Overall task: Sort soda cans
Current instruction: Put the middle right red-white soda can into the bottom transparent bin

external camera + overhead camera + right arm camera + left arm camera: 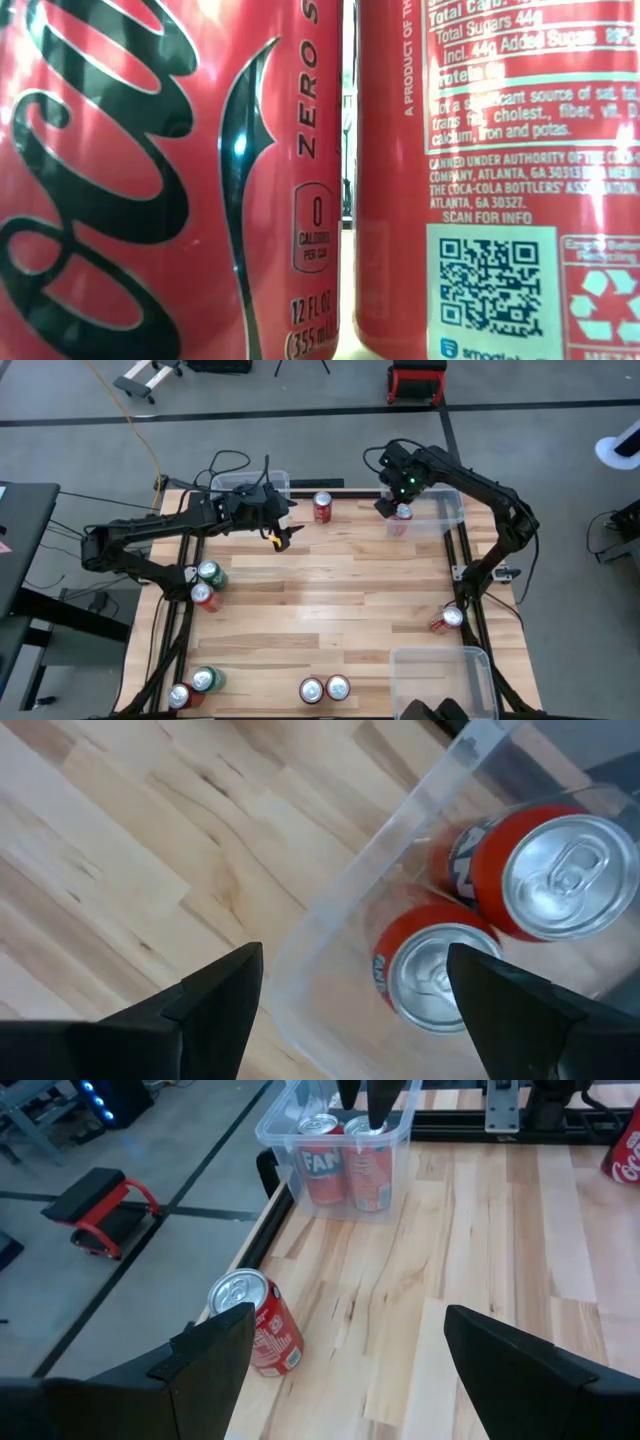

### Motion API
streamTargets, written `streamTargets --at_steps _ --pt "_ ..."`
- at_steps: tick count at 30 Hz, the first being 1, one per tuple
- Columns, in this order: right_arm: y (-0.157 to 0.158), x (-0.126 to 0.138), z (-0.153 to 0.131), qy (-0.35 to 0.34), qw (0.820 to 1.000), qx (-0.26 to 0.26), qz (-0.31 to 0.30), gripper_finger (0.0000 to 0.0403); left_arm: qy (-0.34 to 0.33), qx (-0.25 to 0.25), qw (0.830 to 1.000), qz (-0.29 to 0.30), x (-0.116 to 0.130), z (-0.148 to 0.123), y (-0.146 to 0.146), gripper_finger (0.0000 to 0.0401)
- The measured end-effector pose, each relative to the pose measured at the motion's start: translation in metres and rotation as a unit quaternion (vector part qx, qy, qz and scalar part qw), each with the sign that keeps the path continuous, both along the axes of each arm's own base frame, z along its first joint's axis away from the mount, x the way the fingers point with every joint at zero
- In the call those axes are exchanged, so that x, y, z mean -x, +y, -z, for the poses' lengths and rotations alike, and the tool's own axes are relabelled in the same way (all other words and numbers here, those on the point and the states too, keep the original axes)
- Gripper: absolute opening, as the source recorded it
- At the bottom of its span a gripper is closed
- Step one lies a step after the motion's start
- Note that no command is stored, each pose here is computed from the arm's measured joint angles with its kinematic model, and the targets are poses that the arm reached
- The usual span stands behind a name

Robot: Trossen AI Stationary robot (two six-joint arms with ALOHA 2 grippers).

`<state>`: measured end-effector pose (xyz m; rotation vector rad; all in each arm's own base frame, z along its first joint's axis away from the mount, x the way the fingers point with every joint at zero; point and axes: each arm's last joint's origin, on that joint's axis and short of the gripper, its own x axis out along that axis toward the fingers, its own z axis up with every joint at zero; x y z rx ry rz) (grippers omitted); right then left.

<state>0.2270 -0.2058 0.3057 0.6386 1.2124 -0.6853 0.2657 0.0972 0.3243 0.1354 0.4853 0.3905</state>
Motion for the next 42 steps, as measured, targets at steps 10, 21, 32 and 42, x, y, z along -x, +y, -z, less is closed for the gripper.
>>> streamTargets --at_steps 10,21,32,42 --pt "0.021 0.027 -0.041 -0.002 0.993 0.105 0.046 0.0324 0.001 -0.026 1.000 0.012 -0.001 0.005 0.000 0.0322" --pt "0.116 0.071 -0.106 -0.157 0.972 0.174 -0.019 0.0324 -0.027 -0.011 0.999 0.015 -0.001 0.024 0.002 0.0322" --pt "0.187 0.097 -0.053 -0.130 0.989 0.073 0.001 0.0324 -0.020 0.066 0.995 0.068 -0.003 0.030 -0.012 0.0322" --pt "0.248 0.060 -0.019 -0.220 0.970 0.021 -0.097 0.0324 0.010 0.068 0.993 0.097 -0.016 0.043 -0.023 0.0322"
